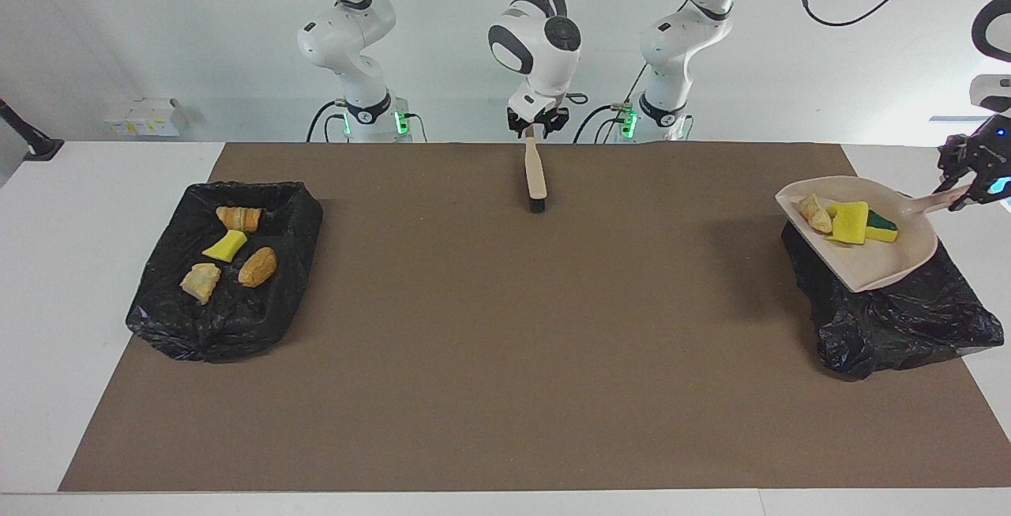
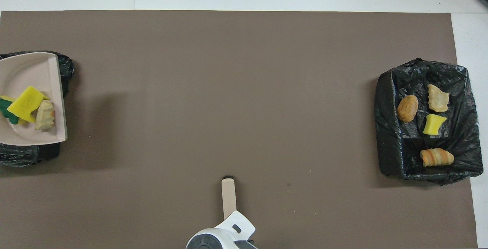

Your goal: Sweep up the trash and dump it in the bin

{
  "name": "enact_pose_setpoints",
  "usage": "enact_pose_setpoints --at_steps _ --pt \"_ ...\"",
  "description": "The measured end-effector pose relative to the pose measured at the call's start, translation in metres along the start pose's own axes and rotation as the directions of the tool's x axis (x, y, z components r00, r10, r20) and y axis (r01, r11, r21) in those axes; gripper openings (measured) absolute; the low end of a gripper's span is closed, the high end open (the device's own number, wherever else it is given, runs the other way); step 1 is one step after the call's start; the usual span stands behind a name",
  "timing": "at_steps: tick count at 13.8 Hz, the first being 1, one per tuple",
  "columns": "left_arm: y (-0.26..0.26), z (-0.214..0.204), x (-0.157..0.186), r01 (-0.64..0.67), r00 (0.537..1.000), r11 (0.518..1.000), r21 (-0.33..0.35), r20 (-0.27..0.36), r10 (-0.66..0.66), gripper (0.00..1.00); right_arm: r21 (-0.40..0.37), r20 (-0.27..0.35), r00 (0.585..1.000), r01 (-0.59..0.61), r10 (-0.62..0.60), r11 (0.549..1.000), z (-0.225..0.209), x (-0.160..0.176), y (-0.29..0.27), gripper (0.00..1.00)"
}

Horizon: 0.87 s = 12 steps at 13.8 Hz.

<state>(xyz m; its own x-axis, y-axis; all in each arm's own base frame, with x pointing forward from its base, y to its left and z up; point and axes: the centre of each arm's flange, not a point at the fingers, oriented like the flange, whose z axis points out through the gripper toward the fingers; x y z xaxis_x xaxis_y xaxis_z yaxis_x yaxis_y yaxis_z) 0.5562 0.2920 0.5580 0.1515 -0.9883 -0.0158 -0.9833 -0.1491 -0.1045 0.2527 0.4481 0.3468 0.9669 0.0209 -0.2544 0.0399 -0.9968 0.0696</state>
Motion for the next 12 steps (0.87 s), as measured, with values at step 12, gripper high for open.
enact_pose_setpoints --at_steps 12 --pt "-0.039 -0.014 -0.039 -0.067 0.861 0.994 0.083 0.508 0.016 0.32 0.121 -0.049 0.996 0.084 -0.079 0.989 -0.174 0.128 0.105 1.0"
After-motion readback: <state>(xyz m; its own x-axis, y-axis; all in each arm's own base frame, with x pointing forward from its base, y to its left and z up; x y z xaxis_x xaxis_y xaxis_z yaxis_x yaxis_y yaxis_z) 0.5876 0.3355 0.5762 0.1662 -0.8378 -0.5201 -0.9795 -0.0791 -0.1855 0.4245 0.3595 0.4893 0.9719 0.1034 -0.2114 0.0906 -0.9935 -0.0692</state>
